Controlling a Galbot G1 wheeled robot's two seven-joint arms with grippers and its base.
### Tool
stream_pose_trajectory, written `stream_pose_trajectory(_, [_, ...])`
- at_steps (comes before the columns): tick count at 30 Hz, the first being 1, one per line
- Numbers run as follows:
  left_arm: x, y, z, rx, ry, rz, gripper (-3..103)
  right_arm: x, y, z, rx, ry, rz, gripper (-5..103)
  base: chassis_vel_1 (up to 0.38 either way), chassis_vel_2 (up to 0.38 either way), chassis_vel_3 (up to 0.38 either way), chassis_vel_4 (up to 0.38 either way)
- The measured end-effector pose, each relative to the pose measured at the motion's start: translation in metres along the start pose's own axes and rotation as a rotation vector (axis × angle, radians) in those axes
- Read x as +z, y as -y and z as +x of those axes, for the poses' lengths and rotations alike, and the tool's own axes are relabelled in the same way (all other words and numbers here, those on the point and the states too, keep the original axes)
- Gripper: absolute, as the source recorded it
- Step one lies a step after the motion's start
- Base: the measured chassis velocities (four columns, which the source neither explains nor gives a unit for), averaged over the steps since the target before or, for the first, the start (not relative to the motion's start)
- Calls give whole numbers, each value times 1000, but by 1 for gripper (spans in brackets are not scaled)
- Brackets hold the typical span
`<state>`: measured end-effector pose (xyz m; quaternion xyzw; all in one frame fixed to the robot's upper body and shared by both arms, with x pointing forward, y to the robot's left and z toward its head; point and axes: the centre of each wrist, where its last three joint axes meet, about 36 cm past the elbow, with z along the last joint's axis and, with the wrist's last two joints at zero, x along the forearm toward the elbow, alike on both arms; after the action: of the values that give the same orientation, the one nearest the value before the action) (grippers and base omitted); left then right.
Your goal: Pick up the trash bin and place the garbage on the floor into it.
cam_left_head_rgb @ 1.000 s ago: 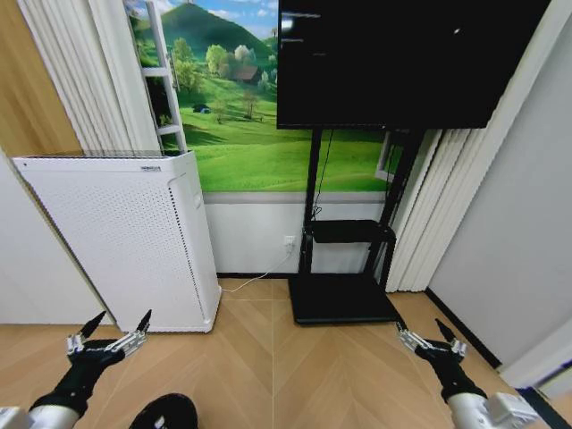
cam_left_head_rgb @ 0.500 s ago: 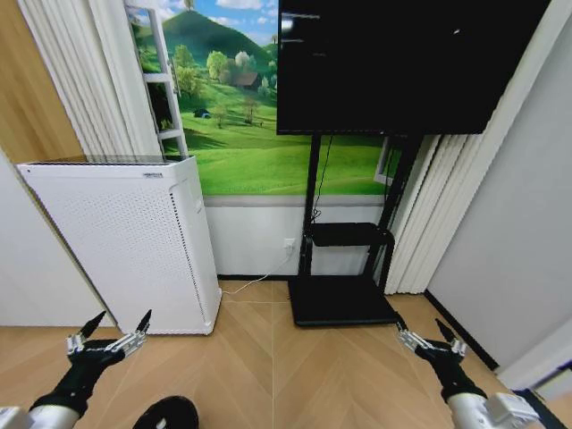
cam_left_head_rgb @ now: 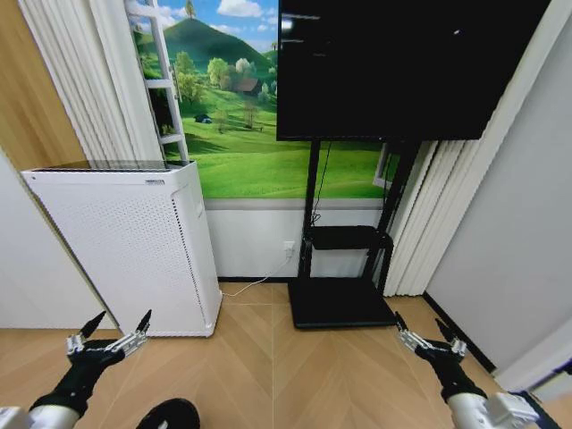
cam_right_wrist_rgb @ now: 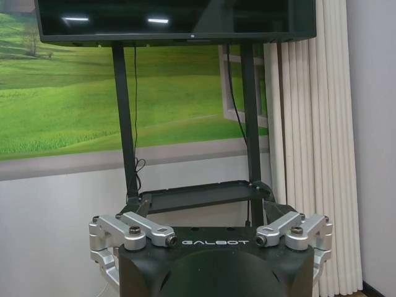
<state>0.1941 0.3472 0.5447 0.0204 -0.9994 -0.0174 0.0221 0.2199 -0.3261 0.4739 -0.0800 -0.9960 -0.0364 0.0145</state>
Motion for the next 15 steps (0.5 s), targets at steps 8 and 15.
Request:
stream_pose_trajectory(8, [0,0,0,0,0,0,100,0,0,0,0,0,0,100,0,0,0,0])
stream_pose_trajectory(15, [0,0,0,0,0,0,100,0,0,0,0,0,0,100,0,0,0,0])
